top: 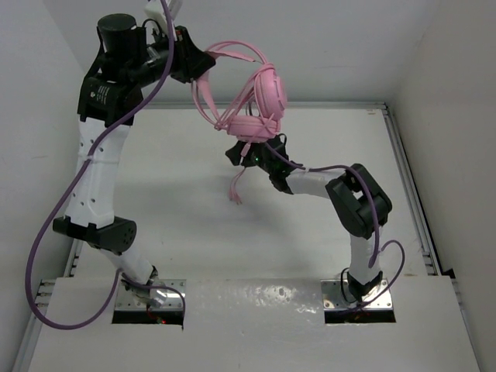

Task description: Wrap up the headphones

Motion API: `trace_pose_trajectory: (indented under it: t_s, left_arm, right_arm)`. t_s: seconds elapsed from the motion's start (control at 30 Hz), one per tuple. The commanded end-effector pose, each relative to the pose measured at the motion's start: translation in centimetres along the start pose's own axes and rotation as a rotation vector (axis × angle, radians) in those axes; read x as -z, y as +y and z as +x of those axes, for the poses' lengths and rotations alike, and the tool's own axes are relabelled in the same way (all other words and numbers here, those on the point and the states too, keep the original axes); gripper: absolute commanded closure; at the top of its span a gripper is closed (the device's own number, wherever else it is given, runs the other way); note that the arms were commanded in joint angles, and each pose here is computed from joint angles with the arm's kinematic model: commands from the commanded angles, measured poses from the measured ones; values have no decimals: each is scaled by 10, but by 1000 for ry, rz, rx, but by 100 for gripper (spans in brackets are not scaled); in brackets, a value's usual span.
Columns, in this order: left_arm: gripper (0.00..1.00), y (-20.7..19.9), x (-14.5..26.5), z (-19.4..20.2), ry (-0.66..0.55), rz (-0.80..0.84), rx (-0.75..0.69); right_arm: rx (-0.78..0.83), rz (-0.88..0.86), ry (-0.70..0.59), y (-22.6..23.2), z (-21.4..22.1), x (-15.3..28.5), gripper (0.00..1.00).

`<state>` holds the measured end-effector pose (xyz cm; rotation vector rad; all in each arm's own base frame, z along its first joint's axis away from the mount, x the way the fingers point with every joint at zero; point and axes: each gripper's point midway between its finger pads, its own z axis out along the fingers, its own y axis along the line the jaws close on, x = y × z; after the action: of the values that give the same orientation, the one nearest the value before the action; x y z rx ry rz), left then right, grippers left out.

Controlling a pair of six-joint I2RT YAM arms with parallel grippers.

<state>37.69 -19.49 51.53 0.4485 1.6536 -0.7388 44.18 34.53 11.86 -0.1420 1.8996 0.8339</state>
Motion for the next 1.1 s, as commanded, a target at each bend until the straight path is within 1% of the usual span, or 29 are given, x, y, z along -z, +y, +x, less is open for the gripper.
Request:
trace_pose_trajectory:
  t_s: [0.0, 0.03, 0.07, 0.1, 0.13, 0.17, 0.23, 0.27, 0.3, 0.33, 0.37, 0.43, 0.47, 0.5, 0.53, 0.57, 0.6, 0.63, 0.67, 0.73, 0.8, 0.83, 0.87, 0.9, 0.93, 0.97, 1.0, 1.03, 1.07]
  left_arm:
    - [100, -13, 7, -37, -119, 29, 10]
    - [100, -14, 8, -38, -123, 27, 12]
    - [100, -10, 9, -42, -138, -3, 28]
    - [100, -6, 9, -45, -148, -26, 42]
    - [100, 0, 9, -45, -154, -55, 62]
    - [100, 5, 9, -47, -162, -82, 96]
    - [100, 22, 9, -51, -187, -157, 140]
    - [100, 26, 8, -52, -197, -167, 191]
    - [100, 39, 7, -55, -212, -179, 217]
    - [100, 43, 6, -58, -230, -176, 278]
    - [100, 53, 2, -60, -245, -178, 306]
    - [100, 83, 6, -64, -280, -222, 395]
    - [100, 84, 2, -62, -276, -219, 431]
    - [100, 95, 4, -61, -282, -236, 460]
    - [100, 99, 4, -60, -284, -234, 501]
    - [100, 106, -1, -52, -269, -242, 523]
    - [100, 111, -1, -49, -266, -253, 530]
    - [100, 116, -2, -44, -259, -267, 539]
    - [100, 123, -5, -35, -241, -285, 555]
    - [100, 133, -7, -24, -219, -314, 530]
    - [100, 145, -5, -15, -206, -379, 474]
    - [100, 153, -4, -6, -185, -414, 397]
    - [100, 157, -3, 0, -169, -438, 350]
    - [100, 167, -1, 18, -121, -481, 267]
    - [100, 170, 0, 29, -91, -495, 244]
    - [100, 173, 1, 40, -60, -509, 225]
    - [100, 179, 4, 56, -8, -528, 183]
    - [100, 187, 9, 68, 28, -576, 177]
    - [100, 192, 13, 73, 42, -603, 168]
  right_arm:
    - [9, 51, -84, 0, -13, -2, 49]
    - [10, 77, -74, -4, -9, -2, 59]
    - [6, 103, -73, -7, -6, -2, 75]
    - [-1, 120, -62, -11, 0, -1, 82]
    - [-13, 127, -44, -11, 6, 0, 86]
    - [-16, 120, -23, -7, 14, -1, 88]
    - [-25, 112, 25, 1, 30, 1, 87]
    - [-20, 104, 41, 6, 35, 2, 88]
    - [-8, 102, 58, 11, 38, 5, 90]
    - [15, 80, 74, 25, 44, 8, 91]
    - [40, 71, 90, 35, 44, 14, 96]
    - [220, 95, 83, 65, 50, 32, 100]
    - [221, 95, 81, 67, 46, 36, 100]
    - [339, 128, 64, 77, 50, 45, 100]
    - [399, 148, 57, 82, 49, 52, 100]
    - [461, 173, 64, 83, 53, 60, 100]
    - [555, 166, 57, 98, 54, 70, 100]
    - [608, 211, 47, 97, 51, 76, 100]
    - [660, 231, 74, 99, 52, 82, 100]
    - [785, 240, 113, 109, 56, 91, 100]
    - [886, 201, 192, 126, 57, 98, 100]
    - [930, 160, 264, 138, 55, 101, 100]
    - [949, 136, 308, 145, 55, 105, 100]
    - [966, 111, 359, 151, 60, 104, 100]
    - [943, 48, 353, 181, 40, 103, 100]
    - [965, 81, 463, 169, 48, 115, 100]
    - [965, 92, 505, 169, 52, 115, 100]
    - [946, 100, 500, 176, 39, 118, 100]
    - [933, 163, 525, 165, 38, 127, 100]
